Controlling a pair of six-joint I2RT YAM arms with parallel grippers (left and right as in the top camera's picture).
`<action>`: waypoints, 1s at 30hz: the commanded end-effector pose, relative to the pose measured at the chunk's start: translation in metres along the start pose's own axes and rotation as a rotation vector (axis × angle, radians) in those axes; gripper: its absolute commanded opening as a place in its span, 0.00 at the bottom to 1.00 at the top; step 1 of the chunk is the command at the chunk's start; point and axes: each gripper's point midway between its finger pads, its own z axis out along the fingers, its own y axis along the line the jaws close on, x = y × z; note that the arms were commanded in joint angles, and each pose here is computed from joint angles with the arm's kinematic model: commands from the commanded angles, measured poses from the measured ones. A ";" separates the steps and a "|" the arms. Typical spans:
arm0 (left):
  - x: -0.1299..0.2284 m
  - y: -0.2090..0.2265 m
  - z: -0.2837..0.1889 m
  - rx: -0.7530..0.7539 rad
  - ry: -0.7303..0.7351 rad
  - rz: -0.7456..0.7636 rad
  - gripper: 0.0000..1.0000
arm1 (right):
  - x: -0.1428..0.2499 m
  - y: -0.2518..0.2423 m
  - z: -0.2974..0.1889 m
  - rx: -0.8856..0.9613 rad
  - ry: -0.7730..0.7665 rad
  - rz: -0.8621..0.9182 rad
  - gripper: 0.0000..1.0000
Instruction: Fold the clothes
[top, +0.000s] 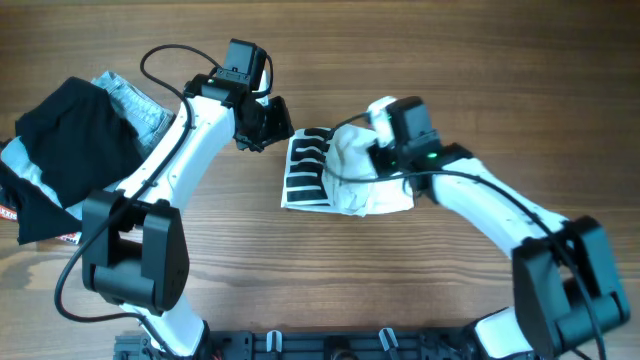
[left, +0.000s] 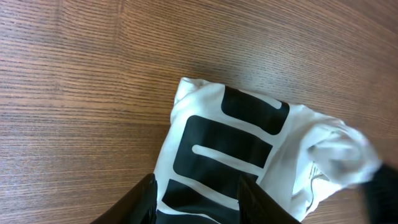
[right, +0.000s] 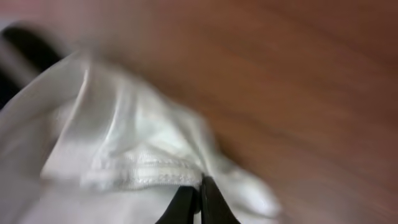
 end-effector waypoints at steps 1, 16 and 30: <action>-0.003 0.002 0.001 -0.012 -0.006 -0.003 0.42 | -0.014 -0.063 -0.021 0.158 -0.054 0.128 0.09; -0.003 0.002 0.001 -0.012 -0.006 -0.003 0.43 | 0.011 0.037 -0.046 -0.485 0.044 0.136 0.37; -0.003 0.002 0.001 -0.012 -0.006 -0.003 0.43 | 0.072 0.073 -0.040 -0.367 0.304 0.201 0.33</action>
